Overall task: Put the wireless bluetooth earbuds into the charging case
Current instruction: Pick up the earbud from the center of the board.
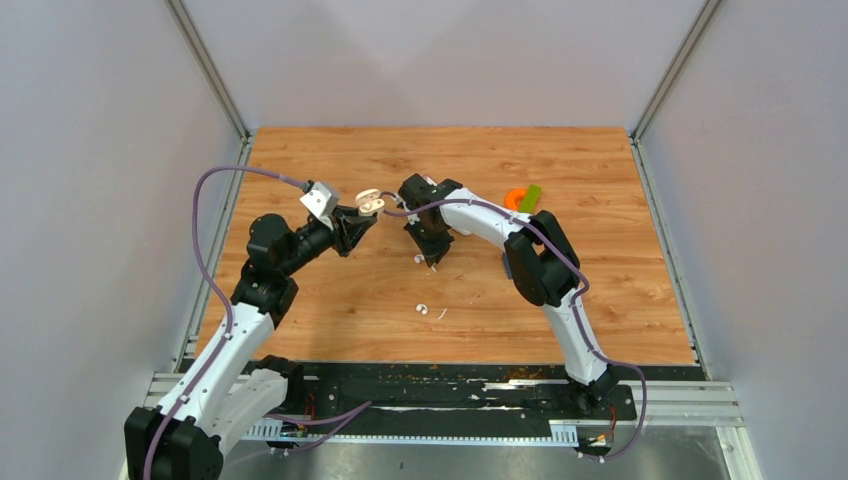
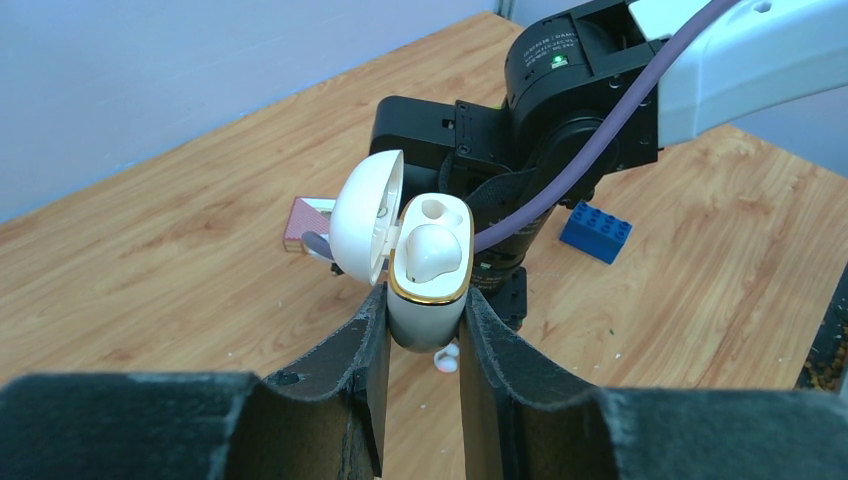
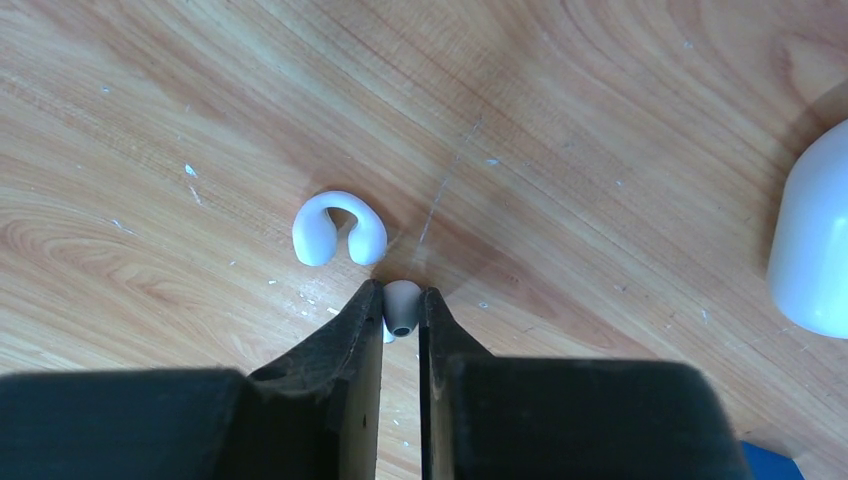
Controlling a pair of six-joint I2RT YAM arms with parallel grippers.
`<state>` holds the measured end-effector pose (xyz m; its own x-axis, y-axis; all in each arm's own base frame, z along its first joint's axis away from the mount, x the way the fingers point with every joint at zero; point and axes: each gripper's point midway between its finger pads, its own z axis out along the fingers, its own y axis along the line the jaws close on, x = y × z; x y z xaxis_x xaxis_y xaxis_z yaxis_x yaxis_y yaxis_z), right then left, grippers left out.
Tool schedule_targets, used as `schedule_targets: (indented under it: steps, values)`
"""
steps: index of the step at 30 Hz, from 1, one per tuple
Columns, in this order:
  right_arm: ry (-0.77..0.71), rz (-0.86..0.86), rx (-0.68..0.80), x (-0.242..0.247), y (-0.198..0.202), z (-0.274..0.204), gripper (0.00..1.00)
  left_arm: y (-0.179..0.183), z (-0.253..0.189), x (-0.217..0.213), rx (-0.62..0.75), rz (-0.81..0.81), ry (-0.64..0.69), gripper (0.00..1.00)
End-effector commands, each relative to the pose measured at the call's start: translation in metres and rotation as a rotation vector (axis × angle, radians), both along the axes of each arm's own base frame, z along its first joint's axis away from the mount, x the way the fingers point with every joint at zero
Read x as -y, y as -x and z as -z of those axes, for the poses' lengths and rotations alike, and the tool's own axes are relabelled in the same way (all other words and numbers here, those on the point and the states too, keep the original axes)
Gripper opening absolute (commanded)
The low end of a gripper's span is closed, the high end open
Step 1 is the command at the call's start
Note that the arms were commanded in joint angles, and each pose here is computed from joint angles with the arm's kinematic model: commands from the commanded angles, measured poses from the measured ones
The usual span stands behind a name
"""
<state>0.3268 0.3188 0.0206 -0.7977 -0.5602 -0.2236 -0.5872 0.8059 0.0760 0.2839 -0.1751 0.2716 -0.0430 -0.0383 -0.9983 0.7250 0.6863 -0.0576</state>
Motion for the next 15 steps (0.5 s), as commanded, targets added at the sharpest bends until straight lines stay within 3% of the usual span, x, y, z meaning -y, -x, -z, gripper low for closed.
schedule_targets:
  steps: [1,6,15]
  values:
    - [0.009,0.021,0.012,0.008,0.002,-0.012,0.0,-0.002,-0.011,-0.001,0.041,-0.004,0.018,0.0]
    - [-0.109,0.058,0.152,0.015,-0.022,-0.076,0.0,-0.006,-0.023,0.002,0.067,0.003,0.037,0.0]
    - [-0.463,0.125,0.572,0.034,-0.049,-0.256,0.0,-0.03,-0.044,0.015,0.08,0.031,0.111,0.0]
